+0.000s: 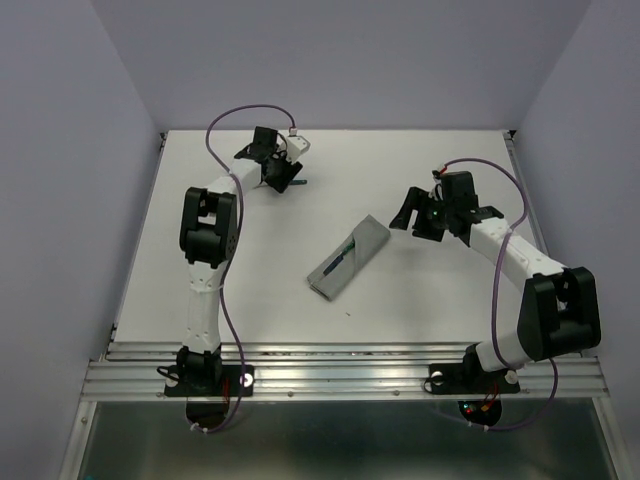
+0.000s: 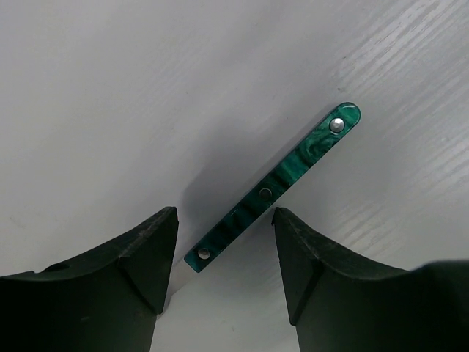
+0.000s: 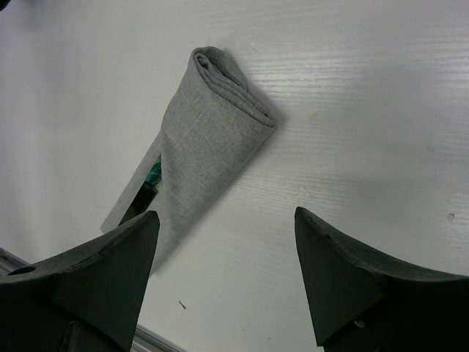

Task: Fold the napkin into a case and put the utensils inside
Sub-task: Move the fork to the center of the board.

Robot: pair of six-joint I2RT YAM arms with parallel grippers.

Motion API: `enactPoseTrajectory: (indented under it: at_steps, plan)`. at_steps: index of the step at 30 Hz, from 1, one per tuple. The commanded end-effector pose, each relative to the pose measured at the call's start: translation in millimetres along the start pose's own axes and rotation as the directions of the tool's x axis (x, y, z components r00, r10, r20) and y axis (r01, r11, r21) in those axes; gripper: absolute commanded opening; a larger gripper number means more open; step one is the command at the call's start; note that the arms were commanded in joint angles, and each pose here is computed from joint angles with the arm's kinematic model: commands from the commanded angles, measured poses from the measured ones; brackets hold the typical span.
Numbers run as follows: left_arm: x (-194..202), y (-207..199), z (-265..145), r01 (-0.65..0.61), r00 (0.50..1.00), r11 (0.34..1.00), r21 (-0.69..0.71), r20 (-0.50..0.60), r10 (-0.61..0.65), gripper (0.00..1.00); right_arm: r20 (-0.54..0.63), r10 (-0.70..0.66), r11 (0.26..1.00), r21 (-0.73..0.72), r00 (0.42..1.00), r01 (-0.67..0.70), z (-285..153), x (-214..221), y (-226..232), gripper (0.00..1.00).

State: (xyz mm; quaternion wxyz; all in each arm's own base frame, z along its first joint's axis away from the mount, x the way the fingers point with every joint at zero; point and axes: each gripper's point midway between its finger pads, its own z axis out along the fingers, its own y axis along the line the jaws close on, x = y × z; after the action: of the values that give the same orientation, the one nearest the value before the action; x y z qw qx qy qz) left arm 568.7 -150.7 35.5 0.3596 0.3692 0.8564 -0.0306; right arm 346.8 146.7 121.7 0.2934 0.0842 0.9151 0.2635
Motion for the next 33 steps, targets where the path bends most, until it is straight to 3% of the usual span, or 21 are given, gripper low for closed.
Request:
enactPoseTrajectory:
  at_steps: [1,7,11,14,20,25,33]
  plan:
    - [3,-2,-5,0.019,1.0,0.999,0.028,-0.017,-0.018,0.63,0.033,-0.038,0.999,-0.028,0.999,0.039,-5,-14,14,0.8]
    - [18,-11,-8,0.06,0.996,0.997,0.046,-0.061,-0.057,0.35,0.043,-0.037,0.999,-0.037,0.998,0.039,-7,-16,17,0.8]
    - [25,-19,-10,0.097,0.992,0.994,0.059,-0.089,-0.091,0.08,0.049,-0.039,0.998,-0.038,0.998,0.041,-9,-16,17,0.8]
    - [25,-24,-15,0.156,0.982,0.987,0.048,-0.113,-0.15,0.02,0.053,-0.037,0.998,-0.039,0.998,0.039,-11,-16,18,0.8]
    - [38,-44,-39,0.296,0.929,0.954,-0.04,-0.222,-0.297,0.0,0.06,-0.029,0.998,-0.051,0.998,0.032,-10,-16,19,0.8]
    - [82,-103,-67,0.407,0.854,0.911,-0.059,-0.329,-0.403,0.0,0.06,-0.031,0.998,-0.047,0.998,0.034,-4,-20,18,0.8]
    - [127,-161,-94,0.517,0.757,0.852,-0.074,-0.426,-0.496,0.0,0.06,-0.021,0.998,-0.05,0.998,0.024,1,-20,17,0.8]
